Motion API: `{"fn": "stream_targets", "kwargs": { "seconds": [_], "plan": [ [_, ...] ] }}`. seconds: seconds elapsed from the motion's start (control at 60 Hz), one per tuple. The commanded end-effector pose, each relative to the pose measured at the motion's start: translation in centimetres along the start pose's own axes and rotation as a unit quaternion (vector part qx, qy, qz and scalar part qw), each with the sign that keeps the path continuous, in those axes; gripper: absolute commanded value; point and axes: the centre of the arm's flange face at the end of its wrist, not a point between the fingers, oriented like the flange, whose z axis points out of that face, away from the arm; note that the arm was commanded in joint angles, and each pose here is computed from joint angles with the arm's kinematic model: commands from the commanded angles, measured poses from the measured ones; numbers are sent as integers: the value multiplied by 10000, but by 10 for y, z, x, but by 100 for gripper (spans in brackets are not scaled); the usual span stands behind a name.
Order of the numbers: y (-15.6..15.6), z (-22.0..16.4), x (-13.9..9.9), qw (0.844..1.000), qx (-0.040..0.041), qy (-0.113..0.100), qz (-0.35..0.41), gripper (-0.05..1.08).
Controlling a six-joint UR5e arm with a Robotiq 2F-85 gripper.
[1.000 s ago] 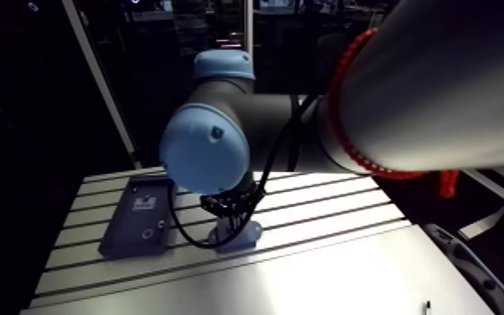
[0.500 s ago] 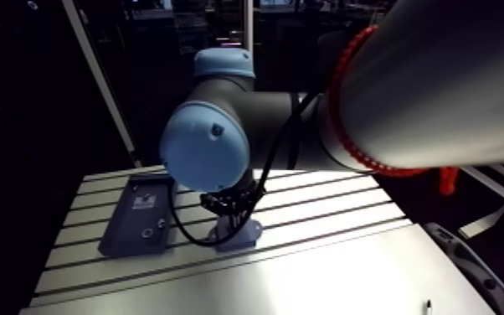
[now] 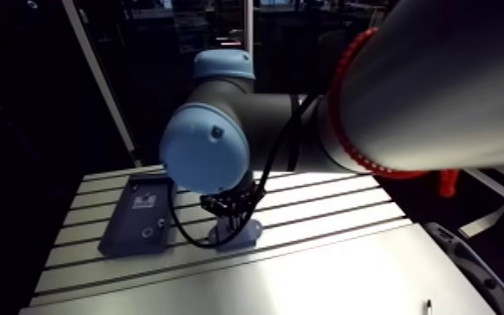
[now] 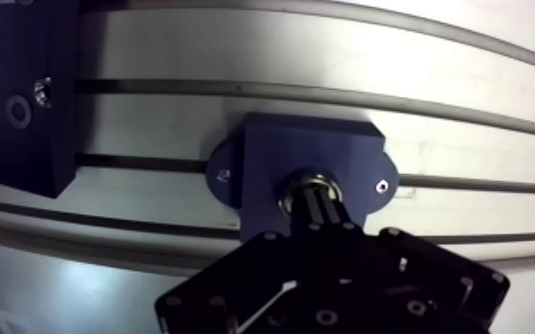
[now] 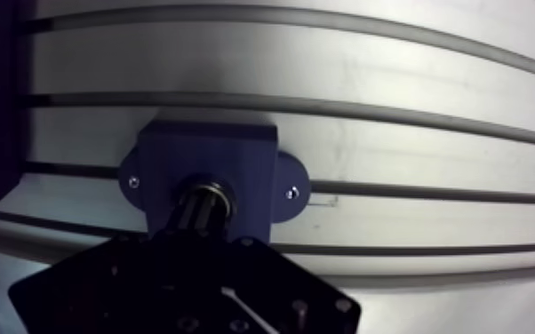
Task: Pick up the bearing and press it into the housing until flush.
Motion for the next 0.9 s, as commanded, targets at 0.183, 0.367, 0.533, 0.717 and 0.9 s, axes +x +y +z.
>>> {"fn": "stream_targets", "kwargs": {
  "seconds": [0.183,0.367,0.533,0.717,0.9],
  "plan": [
    [0,3,0,10000,7,-20,-1,90],
    [0,3,0,10000,9,-26,-1,90],
    [0,3,0,10000,9,-27,-1,90],
    [0,5,-1,10000,14,-40,-2,90],
    [-1,5,-2,10000,14,-41,-2,90]
  ]
}}
